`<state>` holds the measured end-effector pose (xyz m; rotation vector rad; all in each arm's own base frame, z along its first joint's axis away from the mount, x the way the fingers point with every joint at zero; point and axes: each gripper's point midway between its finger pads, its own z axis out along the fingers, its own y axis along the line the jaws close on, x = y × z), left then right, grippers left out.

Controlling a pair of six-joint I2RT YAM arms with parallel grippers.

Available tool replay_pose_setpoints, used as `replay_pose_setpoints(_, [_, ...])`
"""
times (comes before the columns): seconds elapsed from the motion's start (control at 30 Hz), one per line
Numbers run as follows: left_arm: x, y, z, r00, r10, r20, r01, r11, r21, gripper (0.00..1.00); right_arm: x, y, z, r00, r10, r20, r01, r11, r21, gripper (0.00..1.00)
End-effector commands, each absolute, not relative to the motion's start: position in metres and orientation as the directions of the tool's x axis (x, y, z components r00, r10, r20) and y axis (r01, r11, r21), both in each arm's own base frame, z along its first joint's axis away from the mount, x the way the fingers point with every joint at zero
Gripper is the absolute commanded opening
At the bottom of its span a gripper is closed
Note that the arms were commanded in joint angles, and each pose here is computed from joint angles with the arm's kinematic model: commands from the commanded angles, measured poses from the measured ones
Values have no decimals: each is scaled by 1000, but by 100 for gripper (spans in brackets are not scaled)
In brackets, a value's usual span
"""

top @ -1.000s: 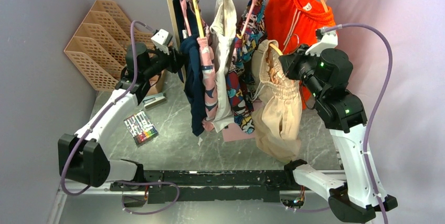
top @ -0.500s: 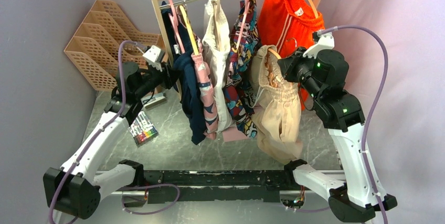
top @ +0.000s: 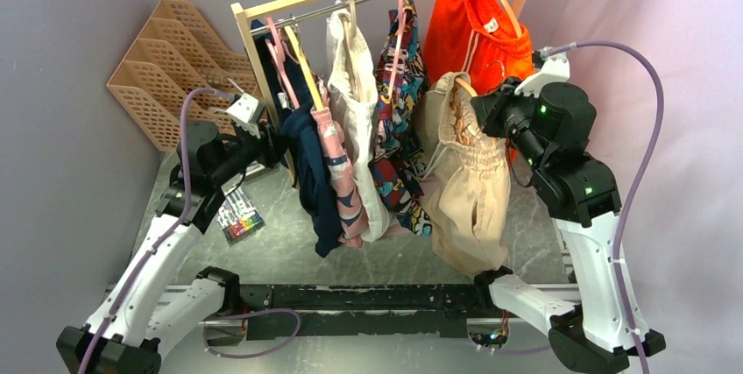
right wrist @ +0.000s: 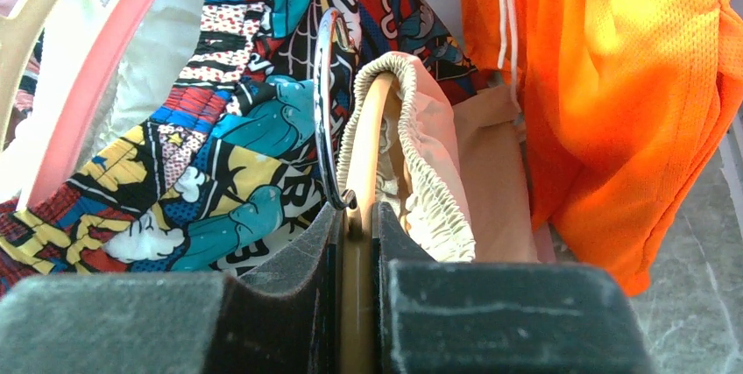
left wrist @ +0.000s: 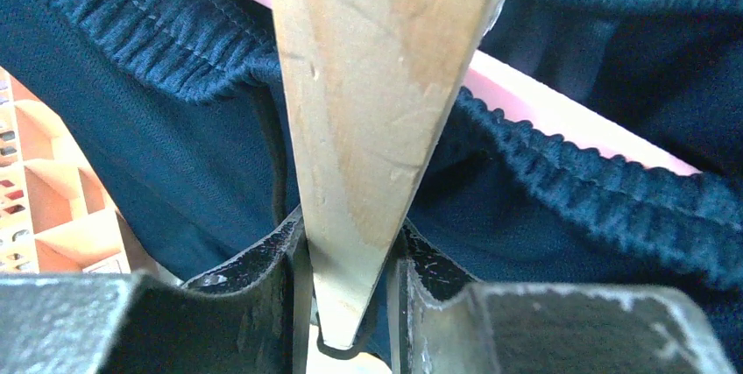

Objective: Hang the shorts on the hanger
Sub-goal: Adjust the clothesline at the center of the board, then place the hanger at the clothesline.

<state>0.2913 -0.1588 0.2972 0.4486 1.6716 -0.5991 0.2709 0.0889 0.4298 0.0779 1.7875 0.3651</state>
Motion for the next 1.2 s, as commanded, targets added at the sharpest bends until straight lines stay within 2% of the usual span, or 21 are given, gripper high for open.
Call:
replay_pose_setpoints(0.0, [266,-162,286,-281,-75,-957,601,764,-236,30,272,97,435,-234,241,-942,-189,939,287,0])
replay_pose_setpoints(0.03, [264,-161,285,-292,-73,-954,594,768,-240,45,275,99,435,-234,243,-941,-193,937,290,0])
replay_pose_setpoints(0.2, [251,-146,292,-288,-85,-954,544,805,-236,99,286,104,449,-211,244,-946,-207,935,287,0])
replay_pose_setpoints(0.4, [231,-138,324,-211,-162,-964,540,803,-253,99,296,103,489,-120,254,-960,-214,937,275,0])
replay_pose_setpoints(0.57, [212,-121,346,-190,-254,-948,469,825,-315,99,247,97,614,198,351,-915,-377,889,259,0])
replay_pose_setpoints(0.67, [201,-105,359,-129,-316,-940,417,843,-341,99,243,94,639,230,363,-903,-374,890,262,0])
replay_pose_setpoints(0.83, [196,-78,356,-64,-343,-937,303,888,-346,99,273,94,586,110,320,-941,-274,920,281,0])
replay_pose_setpoints(1.03, [204,-71,323,-115,-330,-937,230,909,-348,99,295,83,513,6,273,-962,-137,953,270,0])
replay_pose_setpoints(1.17, [209,-71,305,-137,-323,-937,209,915,-346,99,305,85,480,-45,240,-970,-114,963,243,0])
